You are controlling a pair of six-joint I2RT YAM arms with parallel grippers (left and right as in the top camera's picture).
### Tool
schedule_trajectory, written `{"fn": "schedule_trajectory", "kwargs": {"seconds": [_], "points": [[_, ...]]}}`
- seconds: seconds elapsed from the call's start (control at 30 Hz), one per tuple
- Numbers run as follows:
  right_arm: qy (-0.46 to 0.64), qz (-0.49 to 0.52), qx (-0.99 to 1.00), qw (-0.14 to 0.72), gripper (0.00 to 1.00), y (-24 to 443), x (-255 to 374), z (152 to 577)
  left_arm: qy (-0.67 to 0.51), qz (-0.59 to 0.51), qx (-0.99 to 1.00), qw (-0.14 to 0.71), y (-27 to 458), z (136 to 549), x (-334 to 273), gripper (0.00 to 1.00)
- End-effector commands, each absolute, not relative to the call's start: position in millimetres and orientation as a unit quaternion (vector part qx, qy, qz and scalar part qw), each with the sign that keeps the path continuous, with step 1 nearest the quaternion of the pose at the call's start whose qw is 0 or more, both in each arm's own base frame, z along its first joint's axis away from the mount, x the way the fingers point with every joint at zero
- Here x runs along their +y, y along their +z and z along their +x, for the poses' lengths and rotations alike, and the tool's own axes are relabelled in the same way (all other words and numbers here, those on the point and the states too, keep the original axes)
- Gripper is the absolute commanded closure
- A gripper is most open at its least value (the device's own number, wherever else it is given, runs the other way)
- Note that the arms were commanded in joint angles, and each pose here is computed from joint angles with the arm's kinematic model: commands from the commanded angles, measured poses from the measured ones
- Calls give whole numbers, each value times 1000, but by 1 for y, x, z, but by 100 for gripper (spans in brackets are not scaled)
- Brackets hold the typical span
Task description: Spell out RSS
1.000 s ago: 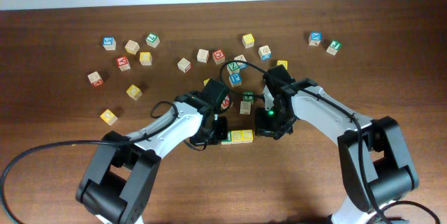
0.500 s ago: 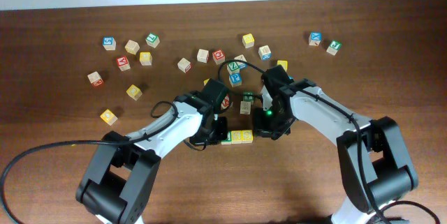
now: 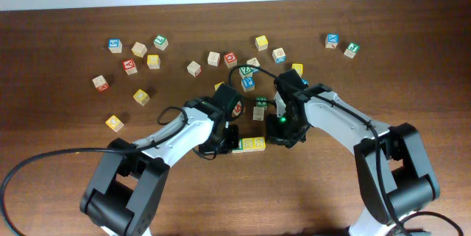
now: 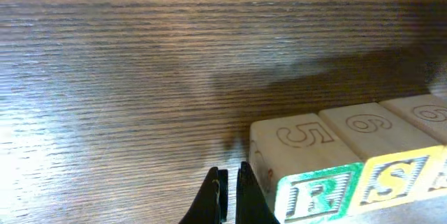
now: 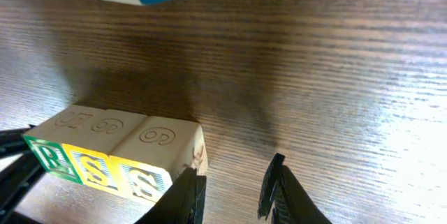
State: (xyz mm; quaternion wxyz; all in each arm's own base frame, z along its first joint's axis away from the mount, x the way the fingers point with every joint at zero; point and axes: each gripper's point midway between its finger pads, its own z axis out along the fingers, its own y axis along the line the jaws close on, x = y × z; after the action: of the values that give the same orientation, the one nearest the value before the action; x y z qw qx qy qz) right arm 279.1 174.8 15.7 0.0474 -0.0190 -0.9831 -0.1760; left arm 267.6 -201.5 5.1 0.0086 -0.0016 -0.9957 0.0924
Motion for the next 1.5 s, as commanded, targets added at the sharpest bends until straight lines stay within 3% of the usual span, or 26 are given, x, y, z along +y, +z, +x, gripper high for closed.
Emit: {"fn": "schedule_trajectory", "kwargs": {"seconds": [0.0, 0.2, 0.33, 0.43, 0.47, 0.5, 0.53, 0.57, 0.7, 0.93, 1.3, 1.47], "points": [[-164, -24, -985, 51, 77, 15, 172, 280, 74, -11, -997, 8, -1, 267, -195, 100], [-144, -28, -988, 52, 77, 17, 164, 281, 42, 14, -999, 9, 5, 275, -172, 100], [-110, -40, -992, 48, 73, 61, 135, 301, 17, 54, -998, -38, 57, 294, -136, 100], [-87, -35, -996, 12, 64, 125, 109, 302, 58, 67, -989, -121, 123, 297, -128, 99], [-82, -35, -996, -1, 62, 139, 105, 297, 65, 69, -986, -135, 135, 295, -126, 85], [-80, -33, -996, -20, 53, 157, 100, 288, 74, 70, -983, -154, 150, 292, -123, 60], [-85, -29, -995, -38, 34, 179, 96, 273, 85, 69, -979, -174, 165, 288, -122, 21], [-89, -28, -994, -52, 19, 194, 93, 260, 93, 69, -975, -190, 176, 286, -121, 1], [-98, -19, -988, -118, 0, 245, 76, 200, 110, 69, -966, -224, 198, 280, -118, 1], [-143, -58, -963, -222, 2, 273, 61, 142, 110, 69, -966, -222, 198, 280, -118, 1], [-131, -60, -965, -220, 2, 271, 56, 139, 110, 69, -966, -222, 198, 280, -118, 1], [-94, -113, -958, -248, 2, 271, 32, 150, 110, 69, -966, -222, 198, 280, -118, 1]]}}
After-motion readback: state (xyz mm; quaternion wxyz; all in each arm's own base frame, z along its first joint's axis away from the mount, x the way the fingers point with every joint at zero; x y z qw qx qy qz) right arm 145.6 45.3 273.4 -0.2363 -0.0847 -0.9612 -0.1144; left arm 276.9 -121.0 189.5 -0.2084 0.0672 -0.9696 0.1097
